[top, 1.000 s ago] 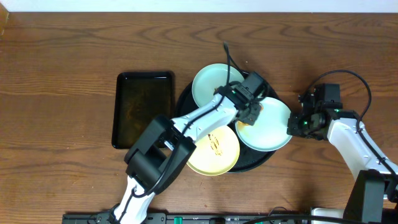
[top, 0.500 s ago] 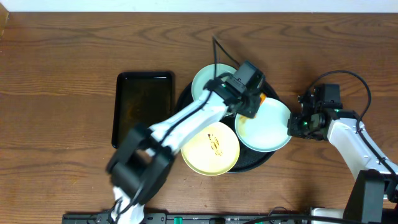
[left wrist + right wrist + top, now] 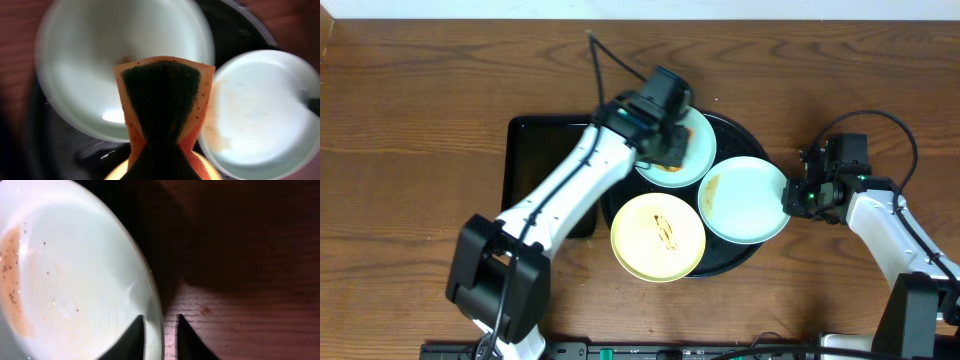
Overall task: Clean dirty plates on tray and stack at the side
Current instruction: 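Return the sponge to the black rectangular tray with left gripper, then carry the cleaned green plate to the table's right side, release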
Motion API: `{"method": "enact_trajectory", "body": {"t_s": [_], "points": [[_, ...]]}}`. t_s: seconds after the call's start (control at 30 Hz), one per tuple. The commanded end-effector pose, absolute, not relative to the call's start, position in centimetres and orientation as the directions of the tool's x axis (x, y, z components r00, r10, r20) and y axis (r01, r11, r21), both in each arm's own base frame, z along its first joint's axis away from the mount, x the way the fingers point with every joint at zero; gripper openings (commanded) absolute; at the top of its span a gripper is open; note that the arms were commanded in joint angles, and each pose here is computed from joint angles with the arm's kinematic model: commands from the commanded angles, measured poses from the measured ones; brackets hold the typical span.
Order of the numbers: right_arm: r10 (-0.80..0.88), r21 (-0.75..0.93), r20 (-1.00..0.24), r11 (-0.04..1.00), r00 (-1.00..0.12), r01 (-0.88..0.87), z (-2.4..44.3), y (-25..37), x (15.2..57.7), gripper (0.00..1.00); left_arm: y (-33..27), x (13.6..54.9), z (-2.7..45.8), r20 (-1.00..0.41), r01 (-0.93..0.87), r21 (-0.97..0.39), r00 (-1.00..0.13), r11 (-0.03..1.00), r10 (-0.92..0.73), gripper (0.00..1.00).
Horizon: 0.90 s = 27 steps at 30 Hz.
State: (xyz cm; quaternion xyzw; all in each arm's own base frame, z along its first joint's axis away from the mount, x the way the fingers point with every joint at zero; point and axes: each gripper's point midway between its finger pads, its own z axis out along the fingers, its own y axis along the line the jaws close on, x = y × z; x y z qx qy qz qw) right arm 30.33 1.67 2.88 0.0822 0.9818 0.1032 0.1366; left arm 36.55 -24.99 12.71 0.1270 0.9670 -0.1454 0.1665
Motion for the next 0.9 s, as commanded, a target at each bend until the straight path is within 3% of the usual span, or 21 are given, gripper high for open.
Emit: {"method": "enact_trajectory", "body": {"t_s": [0.0,0.1,0.37,0.6,0.87], "points": [[0.186,0.254,-0.228,0.959,-0.956,0.126,2.6,2.2,29.9,0.09,-21.3,37.9,12.7,-0.340,0.219,-0.211,-0.930,0.953,0.138,0.07],[0.186,0.258,-0.212,0.957,-0.959,0.129,2.5,2.3,29.5,0.01,-17.7,38.8,12.6,-0.321,0.135,-0.173,-0.944,0.976,0.074,0.07],[0.188,0.248,-0.235,0.960,-0.954,0.128,2.9,2.0,29.9,0.01,-9.5,39.6,12.0,-0.269,-0.059,-0.086,-0.960,0.995,-0.081,0.08],[0.183,0.149,-0.364,0.979,-0.913,0.136,7.0,0.1,31.7,0.01,-4.4,38.9,11.6,-0.208,-0.194,-0.069,-0.956,0.979,-0.204,0.08],[0.064,-0.033,-0.537,0.995,-0.841,0.097,12.2,-0.7,32.5,0.01,-1.5,38.8,11.5,-0.191,-0.307,-0.077,-0.929,0.949,-0.316,0.07]]}}
